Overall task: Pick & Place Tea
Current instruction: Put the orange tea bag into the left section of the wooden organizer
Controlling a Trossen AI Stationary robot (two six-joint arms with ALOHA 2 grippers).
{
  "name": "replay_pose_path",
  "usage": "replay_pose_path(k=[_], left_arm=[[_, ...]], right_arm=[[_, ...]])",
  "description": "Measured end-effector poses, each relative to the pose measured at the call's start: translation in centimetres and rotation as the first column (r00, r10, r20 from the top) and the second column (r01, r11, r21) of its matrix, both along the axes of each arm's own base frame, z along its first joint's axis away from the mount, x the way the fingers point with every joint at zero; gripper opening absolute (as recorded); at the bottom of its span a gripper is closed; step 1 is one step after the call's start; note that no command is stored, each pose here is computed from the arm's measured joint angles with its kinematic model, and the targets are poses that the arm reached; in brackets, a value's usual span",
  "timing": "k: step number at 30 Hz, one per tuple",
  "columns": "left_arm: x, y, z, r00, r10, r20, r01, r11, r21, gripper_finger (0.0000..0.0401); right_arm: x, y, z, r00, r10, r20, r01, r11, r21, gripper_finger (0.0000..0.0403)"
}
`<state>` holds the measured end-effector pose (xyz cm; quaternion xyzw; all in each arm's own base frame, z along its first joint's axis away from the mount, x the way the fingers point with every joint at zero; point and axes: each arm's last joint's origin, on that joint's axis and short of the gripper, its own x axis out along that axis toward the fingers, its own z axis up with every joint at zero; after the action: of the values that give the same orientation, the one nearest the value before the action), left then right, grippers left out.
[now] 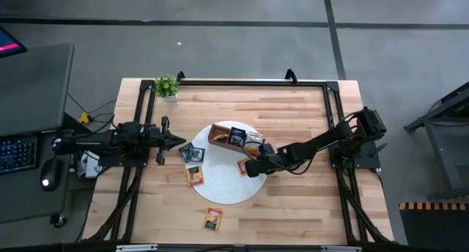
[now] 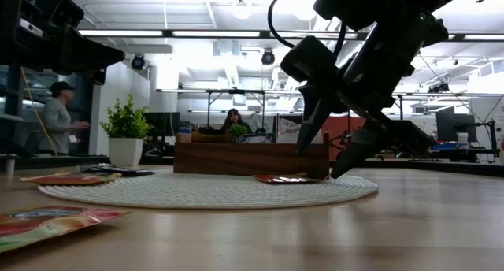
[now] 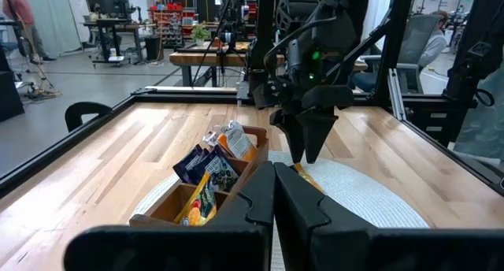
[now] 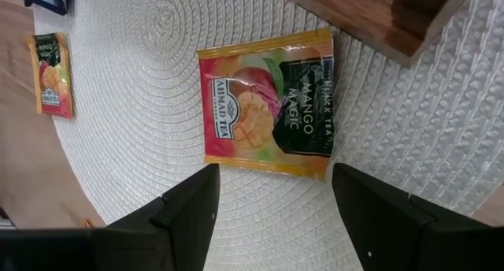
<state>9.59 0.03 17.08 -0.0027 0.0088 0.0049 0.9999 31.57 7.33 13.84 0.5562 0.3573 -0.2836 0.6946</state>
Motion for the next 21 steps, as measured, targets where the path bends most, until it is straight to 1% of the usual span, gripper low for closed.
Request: replay_pose_path(k=[6,13,18,21], left_arm=[[0.00,0.00,0.01,1.000,0.000,0.000,0.000,1.000,0.000,0.0001],[0.00,0.00,-0.01,1.000,0.000,-0.001,0.000,1.000,0.000,0.0001],[0.00,0.00,0.01,1.000,0.000,0.000,0.000,1.000,0.000,0.0001],[0.00,0.00,-0.01,1.000,-0.001,-0.001,0.001,1.000,0.000,0.0001]], right_arm=[[0.39,0.10,0.02,1.000,0.001,0.003,-0.001,1.000,0.001,0.0243],[0.88,0.26,-0.72,1.000,0.014,-0.012,-0.014,1.000,0.013,0.0243],[0.89,0.16,-0.73,1.000,-0.004,-0.009,0.004,1.000,-0.005,0.0243],[0.88,0.04,-0.75,1.000,-0.008,-0.013,0.008,1.000,-0.008,0.0235]])
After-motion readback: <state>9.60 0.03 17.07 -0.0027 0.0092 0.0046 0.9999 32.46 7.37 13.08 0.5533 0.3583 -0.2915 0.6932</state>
